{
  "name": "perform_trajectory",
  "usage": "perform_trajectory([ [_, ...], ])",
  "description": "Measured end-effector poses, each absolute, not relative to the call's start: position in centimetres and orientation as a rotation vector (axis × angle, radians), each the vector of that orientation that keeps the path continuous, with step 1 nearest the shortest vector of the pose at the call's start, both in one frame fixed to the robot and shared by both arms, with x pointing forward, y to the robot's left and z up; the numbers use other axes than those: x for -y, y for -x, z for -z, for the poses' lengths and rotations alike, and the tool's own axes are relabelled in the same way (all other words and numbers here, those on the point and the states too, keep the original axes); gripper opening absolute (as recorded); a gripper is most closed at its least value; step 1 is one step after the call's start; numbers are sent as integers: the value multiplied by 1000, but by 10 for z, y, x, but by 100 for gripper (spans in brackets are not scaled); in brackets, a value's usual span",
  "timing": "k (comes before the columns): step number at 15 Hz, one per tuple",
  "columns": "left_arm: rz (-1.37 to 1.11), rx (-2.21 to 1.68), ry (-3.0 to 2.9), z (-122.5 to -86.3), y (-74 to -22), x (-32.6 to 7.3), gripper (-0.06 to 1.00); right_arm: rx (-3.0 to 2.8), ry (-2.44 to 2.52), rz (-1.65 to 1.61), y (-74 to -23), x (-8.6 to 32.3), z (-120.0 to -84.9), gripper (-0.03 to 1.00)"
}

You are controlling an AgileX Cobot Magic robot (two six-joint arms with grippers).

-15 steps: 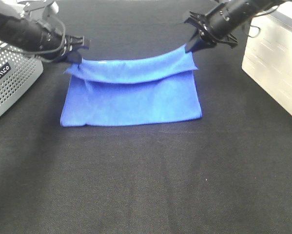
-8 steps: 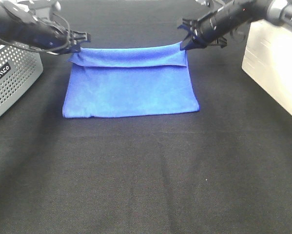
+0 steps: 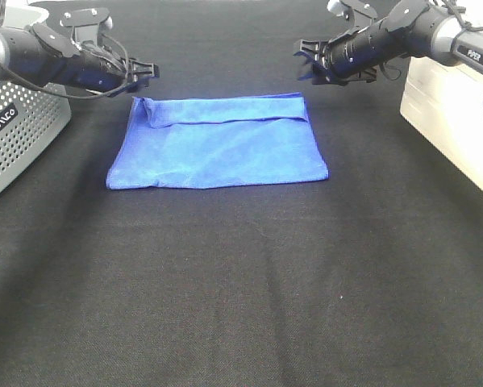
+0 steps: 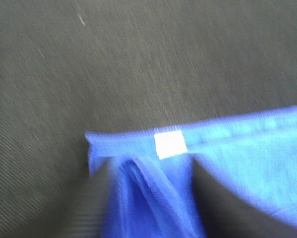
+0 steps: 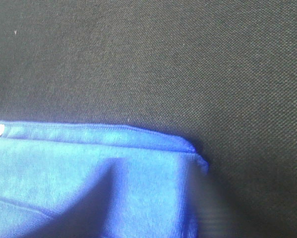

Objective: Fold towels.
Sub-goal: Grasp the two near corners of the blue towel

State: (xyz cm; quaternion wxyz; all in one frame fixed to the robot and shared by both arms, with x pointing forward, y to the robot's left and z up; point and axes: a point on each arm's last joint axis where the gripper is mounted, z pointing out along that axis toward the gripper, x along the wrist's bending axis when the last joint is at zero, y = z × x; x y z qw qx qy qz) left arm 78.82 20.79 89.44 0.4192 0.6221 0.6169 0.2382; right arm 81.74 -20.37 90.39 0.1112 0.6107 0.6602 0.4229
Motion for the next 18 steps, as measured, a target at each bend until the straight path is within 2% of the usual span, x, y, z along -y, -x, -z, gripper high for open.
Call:
perform_trajectory([
  [1,-609,-1538,-1573,-894,-788,-208,64,-1961,-1787,-1222,-816,204,-903,65],
  [2,-602,-1525,-1600,-895,-787,-207,67,-1997,-1777,-1190,-815,204,-902,72],
  [4,-550,-1491,-1676,-900,-783,-203,69,-2079,-1764,-1146,-809,203,-911,76],
  [9,-387,-1452,-1868,-901,-769,-197,69,-2308,-1787,-1031,-790,200,-923,77],
  [15,103,-1740,-1932,-886,-742,-217,69,-2418,-2045,-769,-770,205,-918,77],
  [18,152,-1825,-1894,-893,-723,-220,69,-2377,-2107,-724,-764,208,-928,73],
])
